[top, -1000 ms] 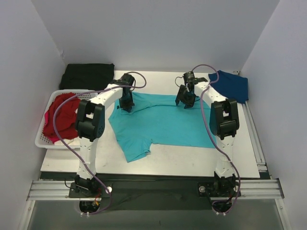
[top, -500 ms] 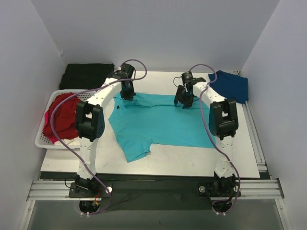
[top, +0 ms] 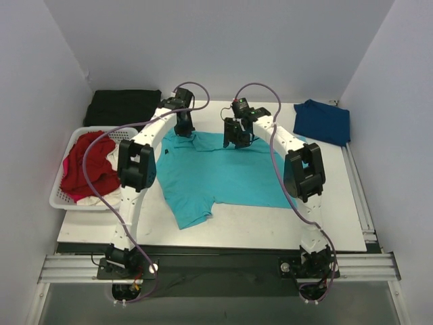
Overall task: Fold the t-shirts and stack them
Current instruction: Fold the flattened tshirt in 1/3 of the way
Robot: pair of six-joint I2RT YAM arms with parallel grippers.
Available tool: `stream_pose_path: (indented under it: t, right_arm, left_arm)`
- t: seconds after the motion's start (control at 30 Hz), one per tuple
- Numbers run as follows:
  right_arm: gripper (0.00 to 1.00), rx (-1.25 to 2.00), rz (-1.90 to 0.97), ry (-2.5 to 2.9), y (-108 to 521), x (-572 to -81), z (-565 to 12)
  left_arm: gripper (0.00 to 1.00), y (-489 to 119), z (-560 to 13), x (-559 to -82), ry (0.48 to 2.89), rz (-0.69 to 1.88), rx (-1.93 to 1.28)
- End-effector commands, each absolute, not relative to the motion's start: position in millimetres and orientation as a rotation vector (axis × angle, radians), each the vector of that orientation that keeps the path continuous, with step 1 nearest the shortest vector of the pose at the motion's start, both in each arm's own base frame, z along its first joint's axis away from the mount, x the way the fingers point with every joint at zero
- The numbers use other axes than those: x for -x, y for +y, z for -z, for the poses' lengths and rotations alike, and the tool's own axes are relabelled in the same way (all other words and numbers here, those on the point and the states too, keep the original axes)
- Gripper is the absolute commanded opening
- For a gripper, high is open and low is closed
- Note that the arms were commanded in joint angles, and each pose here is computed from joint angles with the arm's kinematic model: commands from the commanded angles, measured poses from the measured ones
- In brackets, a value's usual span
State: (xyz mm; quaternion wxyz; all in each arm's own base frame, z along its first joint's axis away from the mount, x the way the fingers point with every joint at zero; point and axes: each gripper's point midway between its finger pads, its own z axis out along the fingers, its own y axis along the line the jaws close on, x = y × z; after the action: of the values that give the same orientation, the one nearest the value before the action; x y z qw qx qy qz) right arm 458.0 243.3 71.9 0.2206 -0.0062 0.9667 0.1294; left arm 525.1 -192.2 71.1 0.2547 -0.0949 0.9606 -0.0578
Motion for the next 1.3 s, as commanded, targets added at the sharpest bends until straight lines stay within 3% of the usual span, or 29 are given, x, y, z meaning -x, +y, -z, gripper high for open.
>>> stream_pose_path:
  t: [0.0, 0.23, 0.6, 0.87, 1.27]
  right_arm:
    - [0.48, 0.097, -0.350, 2.705, 249.3, -449.6, -67.2]
    - [0.47, 0.102, -0.322, 2.711, 242.7, -444.7, -65.5]
    - [0.46, 0.136, -0.347, 2.722, 254.7, -444.1, -58.5]
    - [0.24, 0.244, -0.499, 2.683, 311.8, -453.8, -54.5]
    - [0.40, 0.184, -0.647, 2.540, 368.5, -464.8, -59.5]
  left_arm:
    - [0.00, -183.4, -69.5, -536.0, 2.590, 0.127, 0.300]
    - [0.00, -179.2, -54.2, -546.7, 2.572, 0.141, 0.317]
    - [0.00, -187.2, -94.0, -546.6, 2.518, 0.236, 0.285]
    - [0.00, -190.2, -79.2, -551.2, 2.549, 0.254, 0.267]
    - [0.00, -175.9, -58.7, -548.7, 2.629, 0.435, 0.374]
